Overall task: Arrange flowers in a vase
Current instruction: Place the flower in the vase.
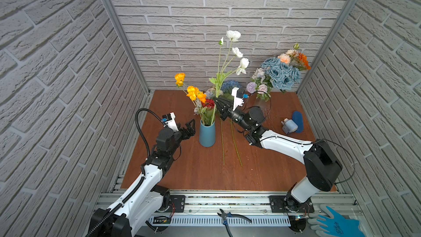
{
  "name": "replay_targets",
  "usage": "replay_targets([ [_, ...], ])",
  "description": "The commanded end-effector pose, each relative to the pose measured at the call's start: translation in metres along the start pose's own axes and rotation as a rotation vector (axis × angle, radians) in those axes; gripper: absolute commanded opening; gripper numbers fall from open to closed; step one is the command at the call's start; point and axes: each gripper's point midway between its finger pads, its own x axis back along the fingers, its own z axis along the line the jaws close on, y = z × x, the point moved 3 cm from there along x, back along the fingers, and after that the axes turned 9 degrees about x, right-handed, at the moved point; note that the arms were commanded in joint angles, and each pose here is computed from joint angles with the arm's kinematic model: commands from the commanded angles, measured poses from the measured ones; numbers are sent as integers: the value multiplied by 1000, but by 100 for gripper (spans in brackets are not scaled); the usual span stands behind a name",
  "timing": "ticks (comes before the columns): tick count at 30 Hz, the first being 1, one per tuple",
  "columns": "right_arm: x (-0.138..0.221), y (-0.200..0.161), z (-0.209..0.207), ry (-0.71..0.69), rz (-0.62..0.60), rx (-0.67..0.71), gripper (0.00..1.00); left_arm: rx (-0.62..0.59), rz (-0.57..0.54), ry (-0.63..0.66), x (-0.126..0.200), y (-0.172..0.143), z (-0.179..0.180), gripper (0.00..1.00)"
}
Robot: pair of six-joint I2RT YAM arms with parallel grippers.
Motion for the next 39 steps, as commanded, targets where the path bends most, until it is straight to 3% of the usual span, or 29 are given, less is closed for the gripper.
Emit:
replay_targets([
  [1, 5, -3, 4, -21, 48, 75, 7, -6, -30, -42, -1, 8, -11, 98],
  [9, -3, -32, 3, -51, 210, 178, 9, -4, -30, -46, 0, 9, -12, 98],
  [14, -5, -43, 10, -47, 250, 235, 13, -2, -29, -45, 1, 9, -12, 98],
  [20, -3, -36, 22, -39, 262, 293, 37, -2, -34, -40, 2, 10, -11, 98],
  [30, 23, -9, 26, -78, 295, 330, 47, -1, -41, -39, 4, 10, -11, 98],
  [35, 44, -4, 14, -182, 391, 346, 60, -5, -50, -34, 6, 13, -12, 98],
  [38, 57, -5, 1, -275, 462, 347, 74, -8, -64, -13, 7, 16, -10, 98],
  [39, 61, -5, -3, -299, 481, 348, 88, -8, -72, -1, 8, 18, -9, 98],
])
